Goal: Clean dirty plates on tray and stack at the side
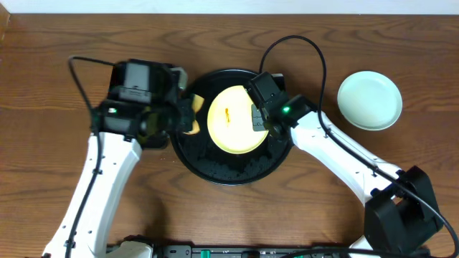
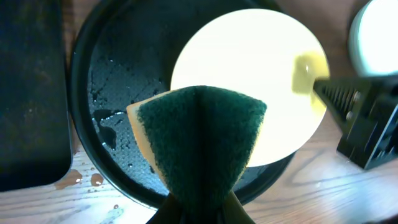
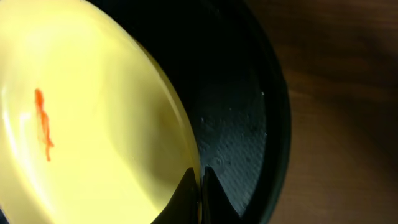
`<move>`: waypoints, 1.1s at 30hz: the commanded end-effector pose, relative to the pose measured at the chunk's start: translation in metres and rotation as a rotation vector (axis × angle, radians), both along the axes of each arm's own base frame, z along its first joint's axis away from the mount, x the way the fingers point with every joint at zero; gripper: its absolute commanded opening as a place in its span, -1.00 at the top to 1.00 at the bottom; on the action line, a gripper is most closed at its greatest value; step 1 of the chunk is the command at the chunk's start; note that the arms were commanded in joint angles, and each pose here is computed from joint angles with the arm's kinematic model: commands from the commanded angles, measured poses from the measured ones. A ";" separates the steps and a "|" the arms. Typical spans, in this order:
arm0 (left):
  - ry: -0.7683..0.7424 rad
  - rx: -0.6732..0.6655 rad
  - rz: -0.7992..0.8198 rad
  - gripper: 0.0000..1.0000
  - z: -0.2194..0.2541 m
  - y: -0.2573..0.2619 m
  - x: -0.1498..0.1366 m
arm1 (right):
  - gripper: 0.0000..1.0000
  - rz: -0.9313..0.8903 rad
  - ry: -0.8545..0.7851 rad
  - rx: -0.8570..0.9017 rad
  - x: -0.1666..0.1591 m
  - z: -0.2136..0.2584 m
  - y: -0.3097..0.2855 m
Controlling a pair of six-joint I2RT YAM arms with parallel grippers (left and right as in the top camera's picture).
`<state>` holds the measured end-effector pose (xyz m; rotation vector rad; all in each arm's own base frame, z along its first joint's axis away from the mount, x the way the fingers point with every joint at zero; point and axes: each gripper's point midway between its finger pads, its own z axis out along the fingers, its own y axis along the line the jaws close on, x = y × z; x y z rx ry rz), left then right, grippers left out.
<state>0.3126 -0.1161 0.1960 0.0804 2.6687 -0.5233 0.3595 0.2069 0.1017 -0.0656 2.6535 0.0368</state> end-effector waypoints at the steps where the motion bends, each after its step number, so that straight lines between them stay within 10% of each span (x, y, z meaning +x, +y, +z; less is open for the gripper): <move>1: -0.019 0.109 -0.007 0.85 -0.007 0.002 0.004 | 0.98 -0.023 0.041 0.023 -0.007 -0.021 -0.005; 33: 0.233 0.209 -0.239 0.85 -0.122 -0.071 -0.003 | 0.97 -0.044 -0.022 0.172 -0.019 -0.092 -0.010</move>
